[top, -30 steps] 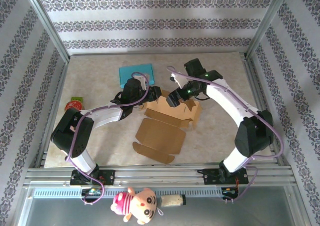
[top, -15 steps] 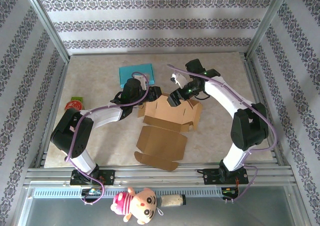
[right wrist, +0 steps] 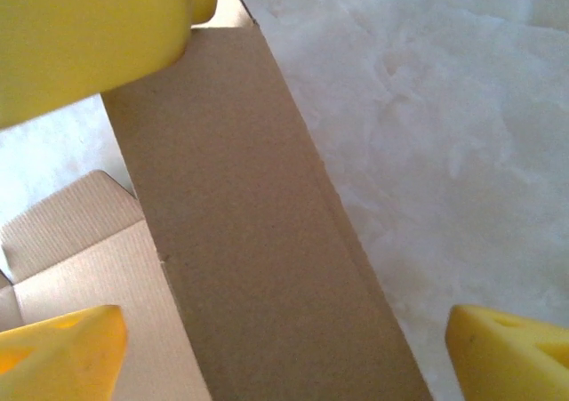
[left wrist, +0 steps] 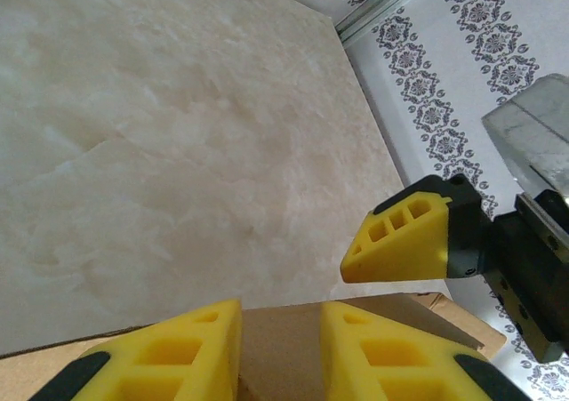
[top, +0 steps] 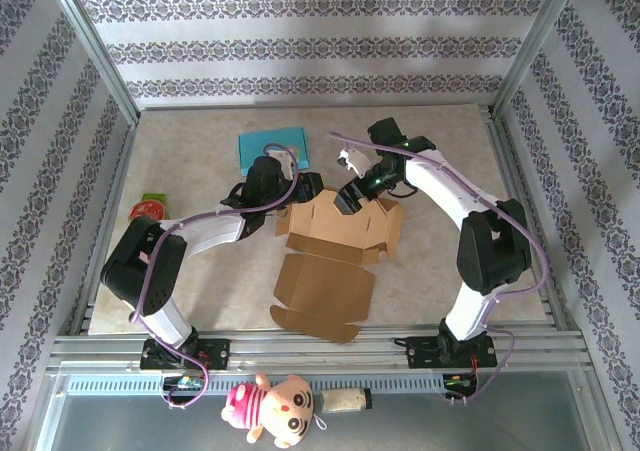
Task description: Fold the paper box
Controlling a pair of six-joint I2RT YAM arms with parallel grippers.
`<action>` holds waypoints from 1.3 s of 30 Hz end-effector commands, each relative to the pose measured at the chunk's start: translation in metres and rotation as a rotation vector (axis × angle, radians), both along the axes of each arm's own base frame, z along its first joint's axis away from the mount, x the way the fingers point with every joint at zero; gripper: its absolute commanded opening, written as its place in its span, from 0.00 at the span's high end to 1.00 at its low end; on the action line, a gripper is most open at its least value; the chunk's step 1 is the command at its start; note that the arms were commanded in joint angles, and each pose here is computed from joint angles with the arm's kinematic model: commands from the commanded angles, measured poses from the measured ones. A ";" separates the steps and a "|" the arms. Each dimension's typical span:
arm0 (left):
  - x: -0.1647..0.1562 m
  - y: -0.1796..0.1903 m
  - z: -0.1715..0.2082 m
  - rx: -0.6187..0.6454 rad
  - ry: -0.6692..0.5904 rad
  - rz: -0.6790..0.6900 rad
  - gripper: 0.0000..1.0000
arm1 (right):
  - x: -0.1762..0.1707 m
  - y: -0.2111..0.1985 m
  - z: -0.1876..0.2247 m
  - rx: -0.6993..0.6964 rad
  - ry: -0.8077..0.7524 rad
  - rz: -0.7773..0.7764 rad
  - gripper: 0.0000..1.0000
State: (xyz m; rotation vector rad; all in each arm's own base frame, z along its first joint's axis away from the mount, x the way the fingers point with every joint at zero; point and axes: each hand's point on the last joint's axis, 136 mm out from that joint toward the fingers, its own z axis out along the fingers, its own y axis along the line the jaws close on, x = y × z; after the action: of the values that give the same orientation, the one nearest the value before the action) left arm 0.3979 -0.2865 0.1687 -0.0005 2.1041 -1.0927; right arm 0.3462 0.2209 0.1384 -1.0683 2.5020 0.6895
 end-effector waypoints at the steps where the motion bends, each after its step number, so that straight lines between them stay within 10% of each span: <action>1: -0.004 -0.007 0.020 -0.013 -0.043 -0.031 0.72 | 0.005 0.001 -0.002 -0.007 0.007 0.063 0.02; 18: -0.003 -0.005 0.022 -0.015 -0.044 -0.017 0.72 | 0.021 -0.011 -0.007 -0.300 -0.305 0.150 0.45; 28: -0.005 0.004 0.043 0.002 -0.097 0.020 0.52 | 0.026 -0.011 0.003 -0.431 -0.500 0.202 0.96; 33: -0.009 0.056 0.070 0.210 -0.204 0.189 0.30 | 0.042 -0.016 0.040 -0.585 -0.799 0.223 0.97; 39: -0.006 0.132 0.042 0.603 -0.127 0.290 0.27 | 0.037 -0.001 0.081 -0.696 -1.196 0.381 0.95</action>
State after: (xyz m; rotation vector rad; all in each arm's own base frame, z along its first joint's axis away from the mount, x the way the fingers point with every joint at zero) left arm 0.3916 -0.2014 0.2571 -0.0034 1.9668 -0.5903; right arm 0.3674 0.2182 0.1819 -1.5565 1.6971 -0.4468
